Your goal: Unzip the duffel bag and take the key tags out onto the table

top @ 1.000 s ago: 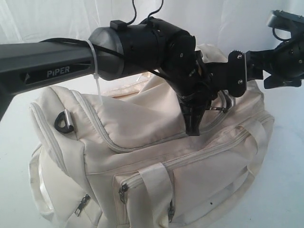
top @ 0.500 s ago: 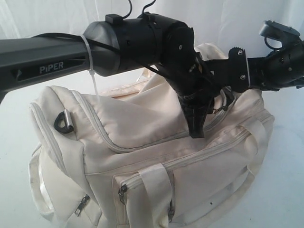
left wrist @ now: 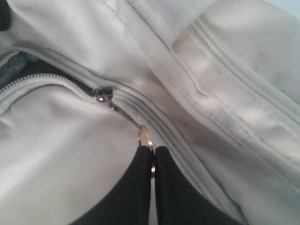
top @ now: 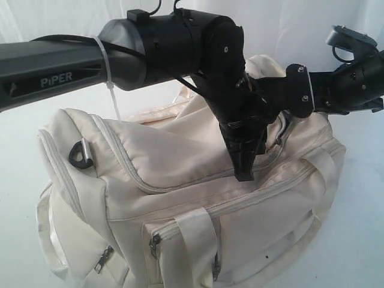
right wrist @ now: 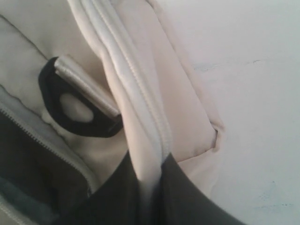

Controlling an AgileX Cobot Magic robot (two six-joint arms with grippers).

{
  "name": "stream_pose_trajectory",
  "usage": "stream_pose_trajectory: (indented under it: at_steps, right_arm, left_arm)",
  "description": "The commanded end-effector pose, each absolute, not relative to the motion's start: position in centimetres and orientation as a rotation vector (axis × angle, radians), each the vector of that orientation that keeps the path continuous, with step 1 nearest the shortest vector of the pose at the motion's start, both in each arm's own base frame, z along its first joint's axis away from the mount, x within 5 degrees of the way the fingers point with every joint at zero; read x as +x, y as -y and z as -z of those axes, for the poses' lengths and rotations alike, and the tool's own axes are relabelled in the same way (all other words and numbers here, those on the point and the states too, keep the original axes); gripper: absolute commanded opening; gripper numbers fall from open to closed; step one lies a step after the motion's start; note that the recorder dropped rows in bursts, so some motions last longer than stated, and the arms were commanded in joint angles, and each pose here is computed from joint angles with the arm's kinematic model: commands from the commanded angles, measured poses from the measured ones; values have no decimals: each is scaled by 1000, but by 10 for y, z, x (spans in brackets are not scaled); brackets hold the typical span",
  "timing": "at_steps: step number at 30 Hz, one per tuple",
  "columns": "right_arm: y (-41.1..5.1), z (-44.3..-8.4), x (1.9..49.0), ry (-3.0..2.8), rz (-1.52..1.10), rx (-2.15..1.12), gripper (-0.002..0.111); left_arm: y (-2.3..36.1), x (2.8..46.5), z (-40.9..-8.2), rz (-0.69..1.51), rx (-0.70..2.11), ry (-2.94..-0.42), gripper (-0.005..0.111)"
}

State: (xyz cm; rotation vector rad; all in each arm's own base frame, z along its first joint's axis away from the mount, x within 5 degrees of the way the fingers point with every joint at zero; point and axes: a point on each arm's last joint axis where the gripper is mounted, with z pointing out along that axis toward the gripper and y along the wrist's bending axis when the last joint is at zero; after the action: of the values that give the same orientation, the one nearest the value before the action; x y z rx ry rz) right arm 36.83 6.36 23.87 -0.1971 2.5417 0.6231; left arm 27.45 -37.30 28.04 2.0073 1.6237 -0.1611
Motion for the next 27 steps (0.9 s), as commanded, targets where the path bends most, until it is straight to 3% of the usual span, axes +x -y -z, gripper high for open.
stream_pose_trajectory:
  at_steps: [1, 20, 27]
  right_arm:
    - [-59, -241, 375, -2482, -568, -147, 0]
    - [-39, -239, 378, -2493, -497, -78, 0]
    - [-37, -239, 378, -2495, -496, -70, 0]
  left_arm:
    - [361, 259, -289, 224, 2097, -1725, 0]
    - [333, 235, -304, 244, 2315, -1860, 0]
    - [327, 231, -319, 252, 2270, -1866, 0]
